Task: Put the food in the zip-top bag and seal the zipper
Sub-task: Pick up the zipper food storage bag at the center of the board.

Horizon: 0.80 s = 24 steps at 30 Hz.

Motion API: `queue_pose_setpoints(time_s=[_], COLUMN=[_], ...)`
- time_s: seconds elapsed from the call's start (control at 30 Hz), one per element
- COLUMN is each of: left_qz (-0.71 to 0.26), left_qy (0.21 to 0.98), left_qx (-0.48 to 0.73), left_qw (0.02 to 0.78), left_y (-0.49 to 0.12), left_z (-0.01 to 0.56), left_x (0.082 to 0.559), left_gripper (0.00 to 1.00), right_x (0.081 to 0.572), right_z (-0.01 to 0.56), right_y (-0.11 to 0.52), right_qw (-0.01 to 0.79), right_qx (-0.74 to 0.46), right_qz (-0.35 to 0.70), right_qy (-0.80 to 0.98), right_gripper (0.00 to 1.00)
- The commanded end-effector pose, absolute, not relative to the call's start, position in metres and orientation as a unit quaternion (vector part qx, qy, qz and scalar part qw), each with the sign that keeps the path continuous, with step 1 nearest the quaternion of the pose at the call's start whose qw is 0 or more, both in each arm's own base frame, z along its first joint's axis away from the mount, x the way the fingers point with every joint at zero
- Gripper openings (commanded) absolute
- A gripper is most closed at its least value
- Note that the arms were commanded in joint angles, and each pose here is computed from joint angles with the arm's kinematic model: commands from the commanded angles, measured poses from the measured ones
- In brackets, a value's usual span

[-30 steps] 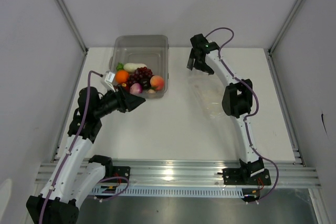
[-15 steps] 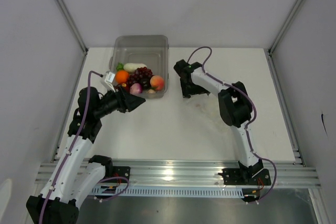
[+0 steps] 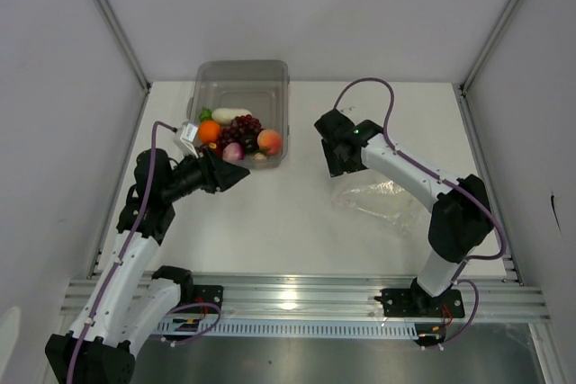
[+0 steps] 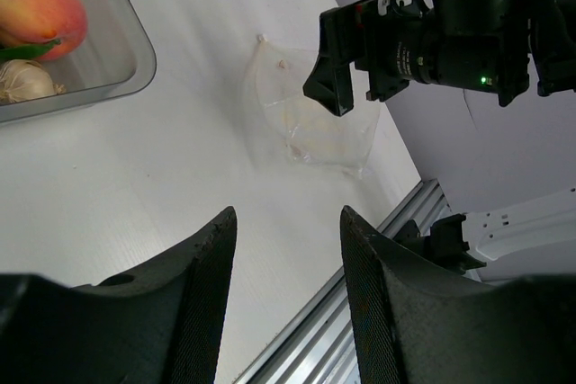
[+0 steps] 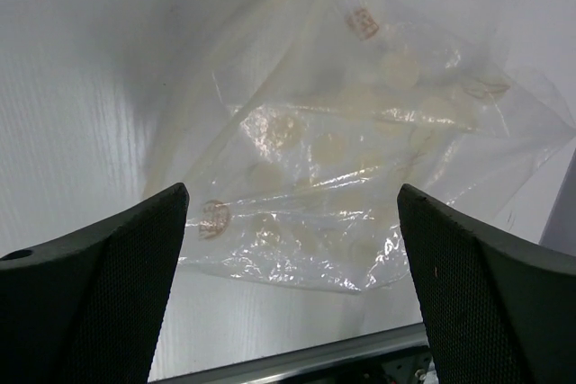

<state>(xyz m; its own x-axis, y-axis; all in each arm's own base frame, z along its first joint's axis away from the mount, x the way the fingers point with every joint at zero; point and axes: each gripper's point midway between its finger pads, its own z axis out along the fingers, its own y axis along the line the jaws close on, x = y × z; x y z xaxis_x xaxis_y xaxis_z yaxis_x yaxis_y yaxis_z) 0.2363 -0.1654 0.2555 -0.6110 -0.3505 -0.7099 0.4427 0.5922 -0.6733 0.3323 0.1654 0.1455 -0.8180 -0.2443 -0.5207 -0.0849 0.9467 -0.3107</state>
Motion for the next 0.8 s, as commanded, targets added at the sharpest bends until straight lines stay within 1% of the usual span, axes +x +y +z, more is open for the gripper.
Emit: queue_pose_setpoints(time_s=[0.0,0.07,0.13,0.2,0.23,0.27,0.33,0.47,0.57,0.6,0.67,0.77], left_qz=[-0.456,-0.457,-0.458,-0.459,-0.459,-0.458,-0.46,-0.461,-0.462,-0.463,-0.465,-0.468], left_qy=[0.768,0.768,0.768,0.767,0.768,0.767,0.766,0.766,0.767,0.767,0.767,0.766], left_qx=[0.042,0.041,0.04,0.042,0.042,0.043,0.044,0.047,0.049,0.05,0.051,0.051], left_qw=[0.447,0.447,0.446,0.446,0.445,0.447,0.447,0.445,0.442,0.441,0.439,0.438], left_y=[-0.168,-0.168,-0.168,-0.169,-0.168,-0.168,-0.169,-0.169,-0.17,-0.17,-0.171,-0.172], left_z=[0.26,0.259,0.259,0.26,0.259,0.26,0.261,0.26,0.257,0.256,0.255,0.255], left_x=[0.234,0.233,0.233,0.232,0.232,0.231,0.231,0.23,0.23,0.229,0.229,0.229], left_gripper=[0.53,0.53,0.53,0.53,0.53,0.53,0.53,0.53,0.53,0.53,0.53,0.53], right_x=[0.329,0.335,0.339,0.348,0.351,0.359,0.359,0.361,0.362,0.36,0.361,0.361], right_z=[0.146,0.147,0.133,0.136,0.126,0.132,0.114,0.103,0.096,0.096,0.097,0.095], right_y=[0.161,0.161,0.163,0.169,0.17,0.172,0.171,0.166,0.166,0.164,0.162,0.158], right_qw=[0.295,0.294,0.277,0.284,0.275,0.288,0.262,0.251,0.249,0.248,0.255,0.256], right_qx=[-0.099,-0.091,-0.086,-0.07,-0.067,-0.055,-0.049,-0.027,-0.011,-0.006,0.005,0.012], right_qz=[-0.148,-0.161,-0.177,-0.187,-0.205,-0.218,-0.245,-0.289,-0.296,-0.301,-0.305,-0.308], right_qy=[0.939,0.938,0.941,0.938,0.937,0.931,0.932,0.924,0.922,0.921,0.918,0.916], right_gripper=[0.99,0.99,0.99,0.99,0.99,0.99,1.0,0.99,0.97,0.93,0.88,0.85])
